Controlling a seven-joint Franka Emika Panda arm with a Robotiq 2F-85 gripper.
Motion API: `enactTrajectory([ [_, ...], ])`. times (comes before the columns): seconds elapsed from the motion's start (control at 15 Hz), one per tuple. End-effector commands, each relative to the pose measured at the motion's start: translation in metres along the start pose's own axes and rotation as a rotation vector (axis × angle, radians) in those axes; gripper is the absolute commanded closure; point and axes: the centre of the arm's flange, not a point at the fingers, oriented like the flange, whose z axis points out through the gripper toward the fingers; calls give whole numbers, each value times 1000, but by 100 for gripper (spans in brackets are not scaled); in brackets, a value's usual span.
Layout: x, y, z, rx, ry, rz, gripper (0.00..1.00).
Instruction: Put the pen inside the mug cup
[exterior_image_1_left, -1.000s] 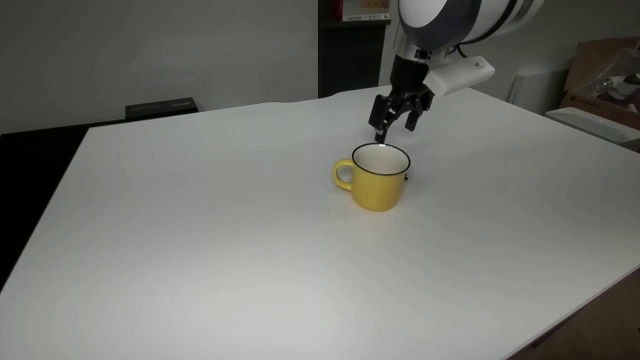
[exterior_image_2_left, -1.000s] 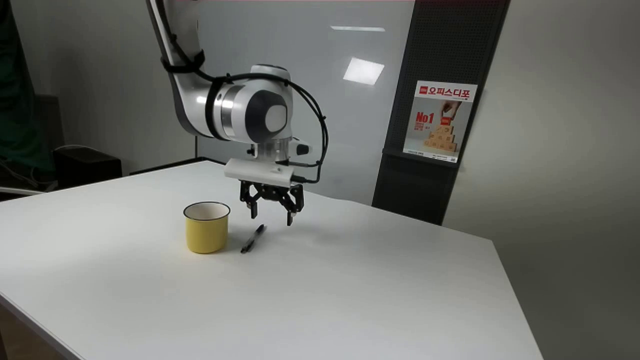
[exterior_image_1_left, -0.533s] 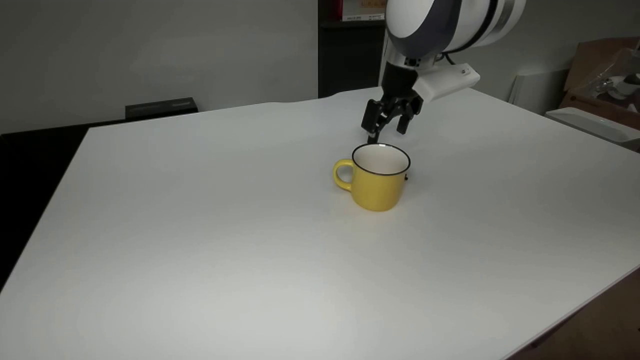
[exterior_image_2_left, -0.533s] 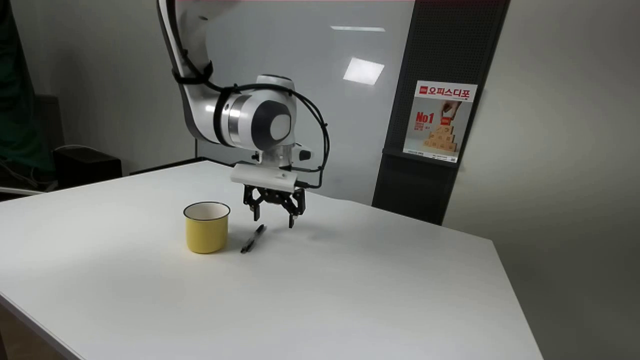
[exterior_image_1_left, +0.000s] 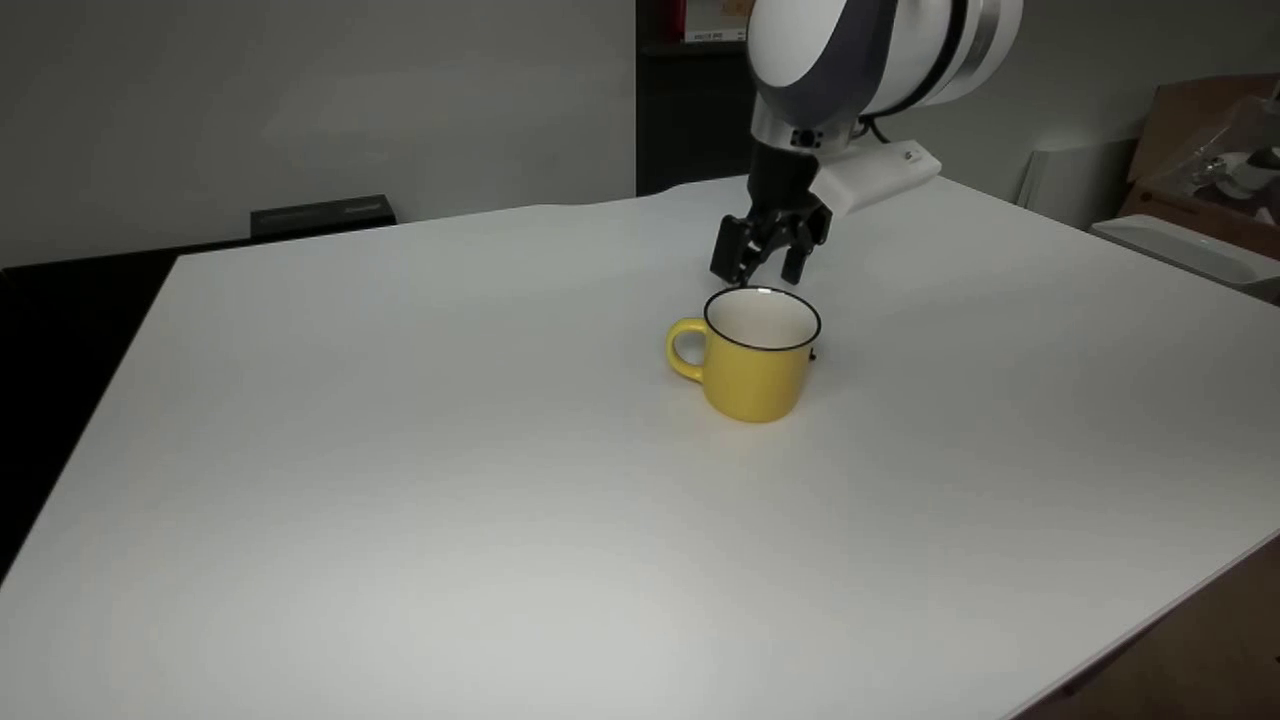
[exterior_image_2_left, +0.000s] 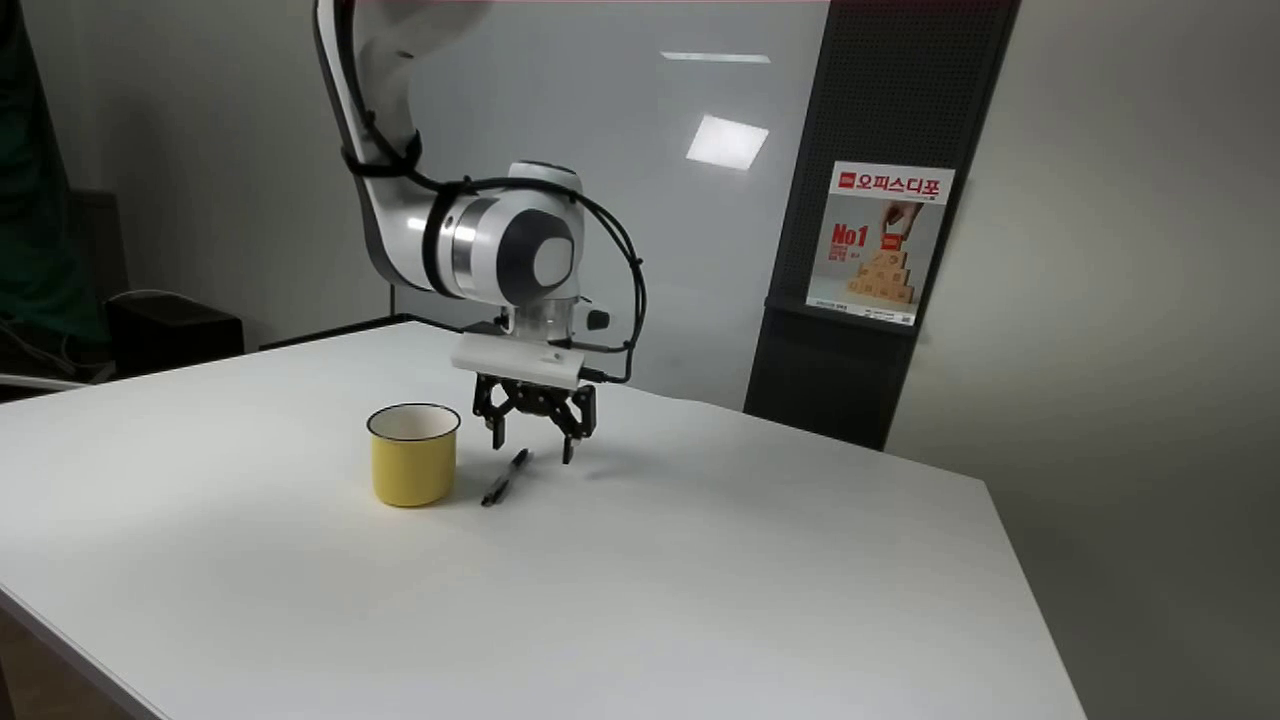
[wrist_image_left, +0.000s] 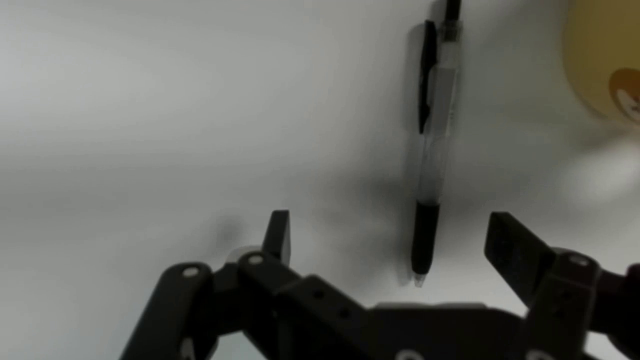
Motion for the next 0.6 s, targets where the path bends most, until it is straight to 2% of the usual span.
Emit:
enactTrajectory([
  [0.0, 10, 3, 6, 13, -14, 12, 0],
  [0.27, 8, 0, 12, 24, -33, 12, 0],
  [0.33, 7, -1, 12, 24, -34, 9, 25],
  [0.4, 7, -2, 13, 26, -35, 6, 26],
  [0.53, 7, -3, 14, 27, -34, 5, 40],
])
